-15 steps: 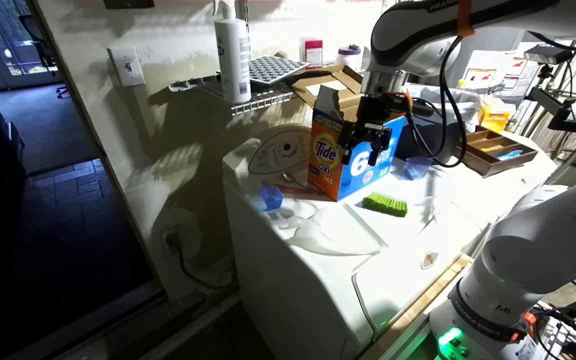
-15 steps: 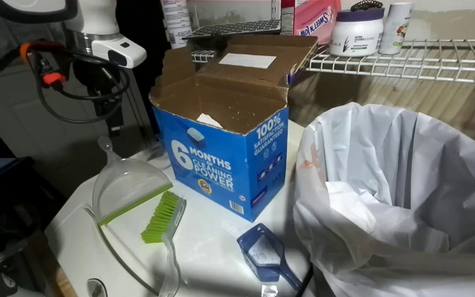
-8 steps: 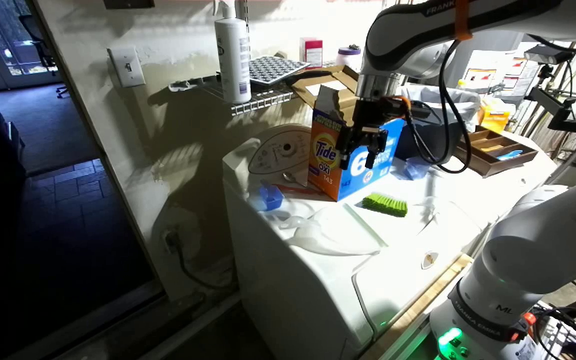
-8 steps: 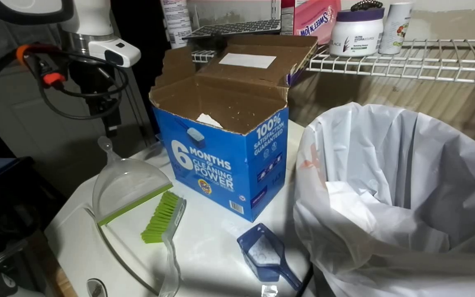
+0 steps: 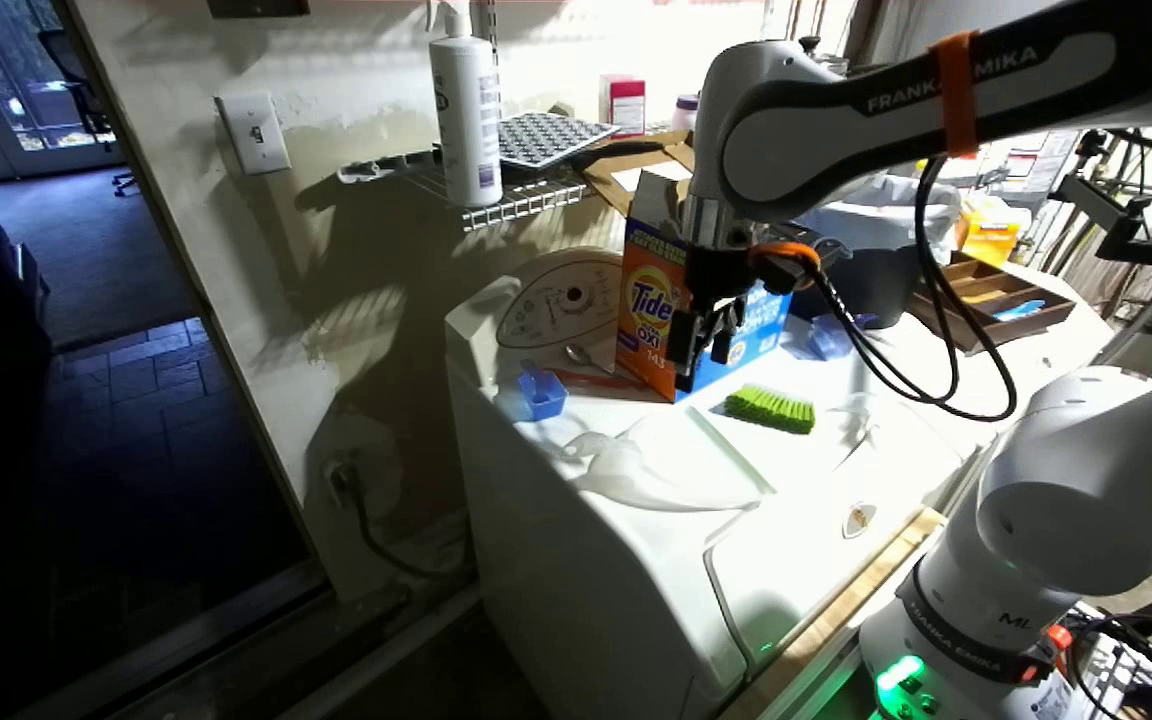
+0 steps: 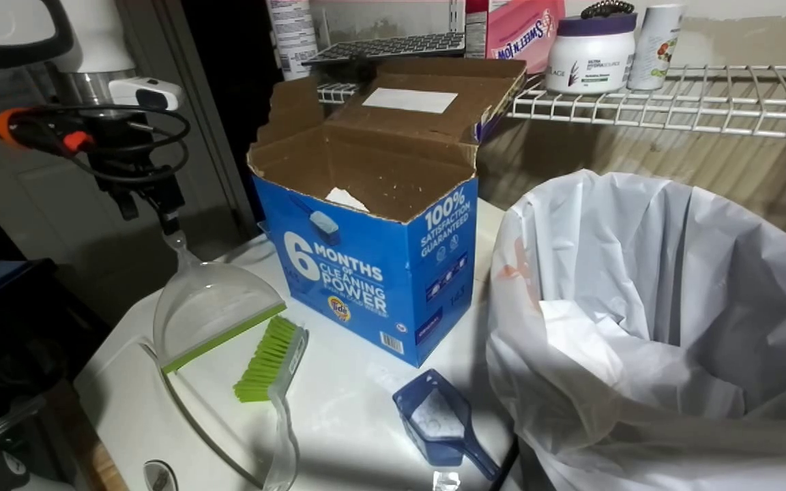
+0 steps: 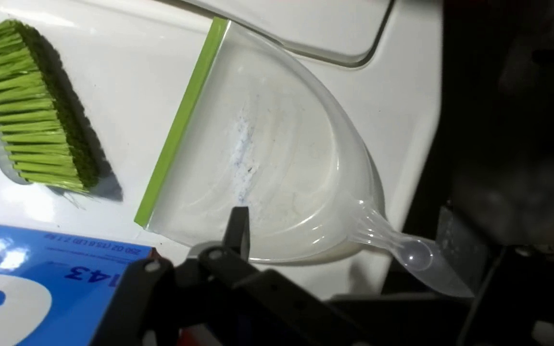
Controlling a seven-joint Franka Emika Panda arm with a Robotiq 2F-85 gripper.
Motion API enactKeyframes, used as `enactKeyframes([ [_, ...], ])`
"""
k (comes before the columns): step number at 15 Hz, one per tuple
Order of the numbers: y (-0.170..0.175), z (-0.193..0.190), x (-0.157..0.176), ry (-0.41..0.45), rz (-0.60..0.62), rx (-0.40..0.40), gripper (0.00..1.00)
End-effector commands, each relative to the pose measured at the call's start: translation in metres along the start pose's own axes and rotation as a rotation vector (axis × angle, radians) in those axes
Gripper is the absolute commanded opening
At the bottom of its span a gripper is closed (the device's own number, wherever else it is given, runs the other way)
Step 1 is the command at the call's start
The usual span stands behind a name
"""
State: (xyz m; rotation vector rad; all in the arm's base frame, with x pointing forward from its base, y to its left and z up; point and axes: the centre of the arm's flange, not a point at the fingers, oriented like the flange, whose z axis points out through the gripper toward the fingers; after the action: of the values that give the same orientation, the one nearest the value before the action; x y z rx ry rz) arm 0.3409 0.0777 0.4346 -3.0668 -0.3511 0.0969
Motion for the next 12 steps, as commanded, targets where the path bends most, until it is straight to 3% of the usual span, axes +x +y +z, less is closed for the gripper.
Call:
enactKeyframes([
  [1,-0.023,0.022,-0.021,0.089,-0.158,-0.05,1.0],
  [6,-0.025,0.047,-0.035,0.113,-0.278,-0.097,1.0],
  [10,-0.028,0.062,-0.025,0.05,-0.359,-0.144,1.0],
  [11,-0.03,0.034,-0.013,0.067,-0.306,-0.118,1.0],
  [12,-0.031,0.037,-0.012,0.056,-0.319,-0.122,1.0],
])
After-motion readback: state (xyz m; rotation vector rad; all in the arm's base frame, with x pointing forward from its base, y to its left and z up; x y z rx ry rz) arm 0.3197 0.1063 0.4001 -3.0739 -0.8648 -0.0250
